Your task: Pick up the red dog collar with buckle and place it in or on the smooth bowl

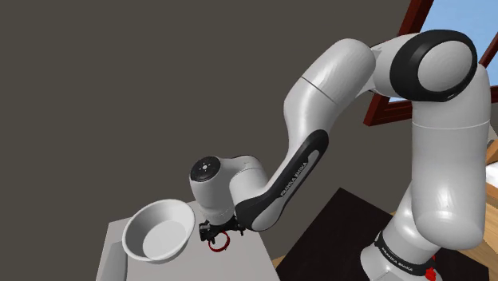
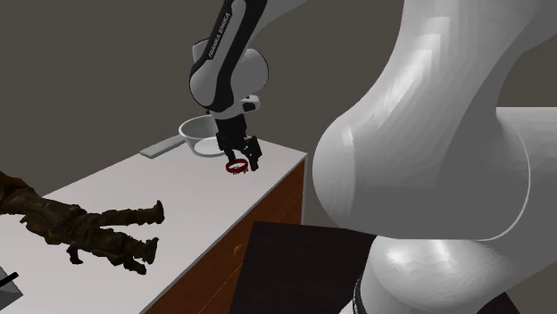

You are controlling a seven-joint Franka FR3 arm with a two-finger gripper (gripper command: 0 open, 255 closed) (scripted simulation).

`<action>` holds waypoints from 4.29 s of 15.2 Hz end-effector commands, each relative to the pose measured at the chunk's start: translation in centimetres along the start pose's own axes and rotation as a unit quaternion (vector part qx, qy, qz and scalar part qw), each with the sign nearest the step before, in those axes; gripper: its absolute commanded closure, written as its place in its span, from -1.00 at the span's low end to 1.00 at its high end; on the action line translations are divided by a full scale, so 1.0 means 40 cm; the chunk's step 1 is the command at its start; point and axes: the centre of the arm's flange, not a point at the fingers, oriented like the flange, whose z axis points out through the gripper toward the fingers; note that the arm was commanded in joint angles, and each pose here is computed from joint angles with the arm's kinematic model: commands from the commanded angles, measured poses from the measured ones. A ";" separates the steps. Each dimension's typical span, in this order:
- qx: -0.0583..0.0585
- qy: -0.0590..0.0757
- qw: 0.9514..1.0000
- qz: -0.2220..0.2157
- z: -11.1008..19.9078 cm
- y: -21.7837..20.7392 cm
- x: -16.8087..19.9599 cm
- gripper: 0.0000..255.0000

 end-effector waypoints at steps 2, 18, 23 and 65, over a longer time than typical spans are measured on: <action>0.000 0.000 1.000 0.000 0.022 -0.001 -0.001 -1.00; 0.000 0.000 1.000 0.000 0.022 -0.001 -0.001 1.00; 0.000 0.000 1.000 0.000 -0.043 0.009 0.006 1.00; 0.000 0.000 1.000 0.000 -0.376 -0.379 0.163 1.00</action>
